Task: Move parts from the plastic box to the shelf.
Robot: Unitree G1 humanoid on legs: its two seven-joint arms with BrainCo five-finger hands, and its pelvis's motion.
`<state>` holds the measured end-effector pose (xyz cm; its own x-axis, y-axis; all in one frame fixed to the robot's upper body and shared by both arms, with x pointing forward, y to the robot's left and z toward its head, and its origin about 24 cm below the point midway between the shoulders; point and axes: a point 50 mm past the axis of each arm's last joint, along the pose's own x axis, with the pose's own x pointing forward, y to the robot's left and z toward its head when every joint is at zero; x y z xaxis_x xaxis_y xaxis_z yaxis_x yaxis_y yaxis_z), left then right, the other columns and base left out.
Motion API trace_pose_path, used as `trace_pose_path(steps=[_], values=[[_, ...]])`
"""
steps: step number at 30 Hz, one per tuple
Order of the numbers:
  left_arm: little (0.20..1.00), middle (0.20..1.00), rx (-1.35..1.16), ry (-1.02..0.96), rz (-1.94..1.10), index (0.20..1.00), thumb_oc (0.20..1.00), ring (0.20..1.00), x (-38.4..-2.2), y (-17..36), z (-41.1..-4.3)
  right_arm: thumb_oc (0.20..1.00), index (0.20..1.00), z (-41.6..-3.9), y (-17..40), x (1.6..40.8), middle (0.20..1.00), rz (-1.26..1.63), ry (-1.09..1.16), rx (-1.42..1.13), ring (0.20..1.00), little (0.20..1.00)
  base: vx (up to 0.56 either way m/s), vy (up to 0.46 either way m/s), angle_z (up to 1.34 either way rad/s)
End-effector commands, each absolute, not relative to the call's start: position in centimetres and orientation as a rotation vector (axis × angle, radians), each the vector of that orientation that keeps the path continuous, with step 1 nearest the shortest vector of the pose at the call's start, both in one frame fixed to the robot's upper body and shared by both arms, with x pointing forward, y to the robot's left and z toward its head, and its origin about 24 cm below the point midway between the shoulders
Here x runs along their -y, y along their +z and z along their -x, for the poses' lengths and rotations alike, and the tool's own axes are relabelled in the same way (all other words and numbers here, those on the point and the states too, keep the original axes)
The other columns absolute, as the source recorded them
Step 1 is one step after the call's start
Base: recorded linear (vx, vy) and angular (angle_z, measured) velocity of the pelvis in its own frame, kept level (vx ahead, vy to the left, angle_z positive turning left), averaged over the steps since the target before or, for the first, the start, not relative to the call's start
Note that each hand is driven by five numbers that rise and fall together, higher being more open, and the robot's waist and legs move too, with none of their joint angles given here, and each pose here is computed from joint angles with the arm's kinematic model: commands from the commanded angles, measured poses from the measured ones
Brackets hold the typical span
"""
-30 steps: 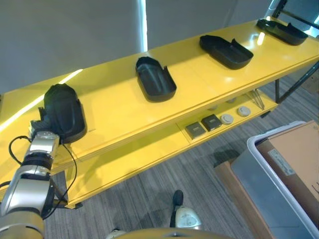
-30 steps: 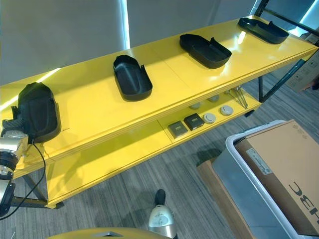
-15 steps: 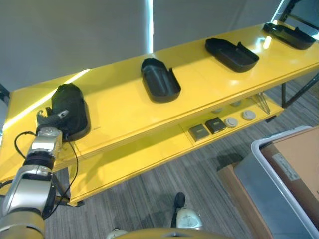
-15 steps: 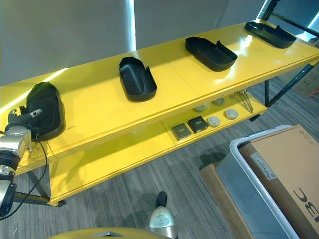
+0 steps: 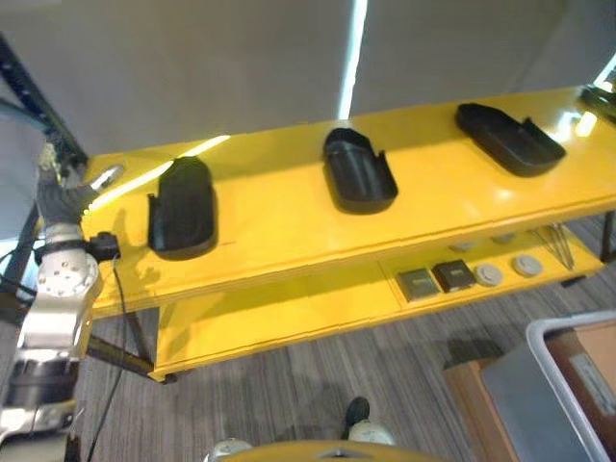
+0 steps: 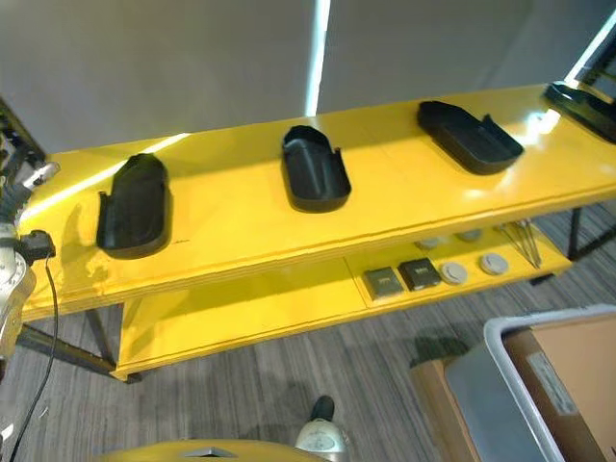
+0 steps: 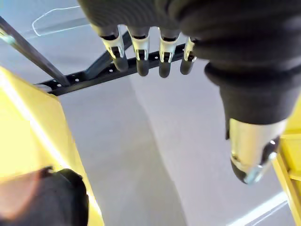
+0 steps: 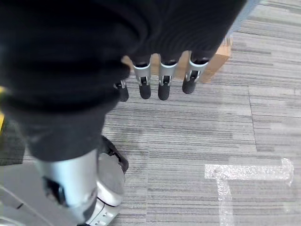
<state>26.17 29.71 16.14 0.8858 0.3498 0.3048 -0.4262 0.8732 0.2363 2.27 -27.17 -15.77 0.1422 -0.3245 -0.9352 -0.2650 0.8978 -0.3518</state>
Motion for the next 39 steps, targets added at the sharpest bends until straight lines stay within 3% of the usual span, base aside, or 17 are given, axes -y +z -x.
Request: trace_pose_path(steps=[1,2,3,4,5,10,17,39], values=[[1.0,1.0,0.334,0.122,-0.217,1.0,1.0,1.0,-27.5,17.6,-25.8,1.0,1.0,-1.4,-16.0,26.9,1.0,0.488,-0.083,-1.486,1.0,1.0,-0.04,0.035,0.14],[1.0,1.0,0.305,0.081,-0.165,1.0,1.0,1.0,-27.1,16.7,-25.5,1.0,1.0,-1.3,-16.0,26.9,1.0,0.485,-0.087,-1.485,1.0,1.0,-0.04,0.037,0.2],[0.545,0.545,0.231,-0.001,-0.018,0.545,0.545,0.545,-26.1,15.0,-25.5,1.0,1.0,-1.3,-16.0,26.9,1.0,0.482,-0.091,-1.485,1.0,1.0,-0.02,0.02,0.16],[0.467,0.467,0.212,-0.018,0.021,0.467,0.467,0.467,-25.8,14.5,-25.4,1.0,1.0,-1.3,-16.0,26.9,1.0,0.482,-0.092,-1.486,1.0,1.0,-0.02,0.017,0.19],[0.2,0.2,0.167,-0.051,0.09,0.2,0.2,0.2,-24.8,12.8,-25.3,1.0,1.0,-1.5,-16.0,26.9,1.0,0.482,-0.091,-1.487,1.0,1.0,-0.01,0.006,0.09],[0.2,0.2,0.139,-0.149,0.158,0.2,0.2,0.2,-22.1,10.5,-25.2,1.0,1.0,-1.9,-16.1,26.8,1.0,0.473,-0.093,-1.484,1.0,1.0,0.0,0.0,0.01],[0.2,0.2,0.182,-0.133,0.08,0.2,0.2,0.2,-20.6,10.4,-25.7,1.0,1.0,-2.0,-16.1,26.8,1.0,0.483,-0.078,-1.488,1.0,1.0,0.0,-0.003,-0.02],[0.2,0.2,0.029,0.189,-0.012,0.2,0.2,0.2,-22.8,6.0,-27.9,1.0,1.0,-1.5,-16.0,27.1,1.0,0.527,-0.026,-1.488,1.0,1.0,0.01,-0.006,-0.06]])
